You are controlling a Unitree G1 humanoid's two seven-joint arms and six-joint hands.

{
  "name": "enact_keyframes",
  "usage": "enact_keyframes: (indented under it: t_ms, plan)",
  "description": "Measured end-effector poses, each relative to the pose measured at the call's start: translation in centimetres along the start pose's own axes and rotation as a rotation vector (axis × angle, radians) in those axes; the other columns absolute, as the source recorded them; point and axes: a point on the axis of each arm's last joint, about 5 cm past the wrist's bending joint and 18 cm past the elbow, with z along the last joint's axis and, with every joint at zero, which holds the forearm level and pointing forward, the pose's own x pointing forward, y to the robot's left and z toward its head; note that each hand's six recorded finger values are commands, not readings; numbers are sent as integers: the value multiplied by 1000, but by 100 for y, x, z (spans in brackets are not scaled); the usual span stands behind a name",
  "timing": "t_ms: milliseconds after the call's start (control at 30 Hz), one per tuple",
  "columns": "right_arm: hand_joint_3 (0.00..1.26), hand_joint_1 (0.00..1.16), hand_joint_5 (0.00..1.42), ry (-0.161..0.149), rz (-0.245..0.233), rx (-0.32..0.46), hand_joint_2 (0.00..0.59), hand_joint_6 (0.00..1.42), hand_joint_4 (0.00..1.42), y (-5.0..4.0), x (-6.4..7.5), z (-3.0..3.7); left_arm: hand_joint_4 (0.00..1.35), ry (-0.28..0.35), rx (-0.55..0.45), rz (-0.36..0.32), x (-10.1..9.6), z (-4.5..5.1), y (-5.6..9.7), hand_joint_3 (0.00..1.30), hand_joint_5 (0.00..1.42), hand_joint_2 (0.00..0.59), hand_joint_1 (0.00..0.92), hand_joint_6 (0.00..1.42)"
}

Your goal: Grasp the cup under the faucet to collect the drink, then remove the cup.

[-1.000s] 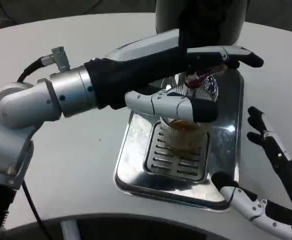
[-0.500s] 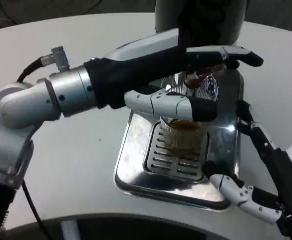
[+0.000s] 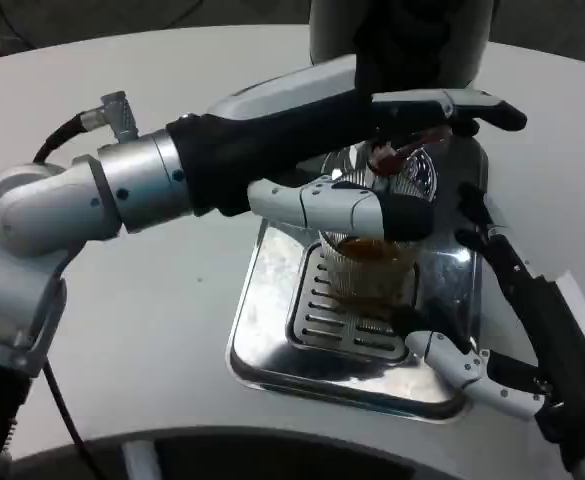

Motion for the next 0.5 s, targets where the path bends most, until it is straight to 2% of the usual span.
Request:
enact_keyframes:
  t_ms: [167,267,333,500]
  plan:
    - [15,668,97,-16,12,21,213,0,32,10,79,-61,69,0,3,-3,0,1,13,154,120,78,0,144]
    - [15,671,97,-22,16,27,213,0,29,16,107,-83,71,-1,6,-5,-1,2,17,157,121,78,0,144]
    - [6,731,97,-25,15,33,208,0,23,21,131,-98,72,-1,7,-4,-2,4,20,158,121,78,0,144]
    - [0,761,108,-28,10,38,209,0,22,35,188,-131,73,0,9,-5,-6,6,27,159,121,82,0,144]
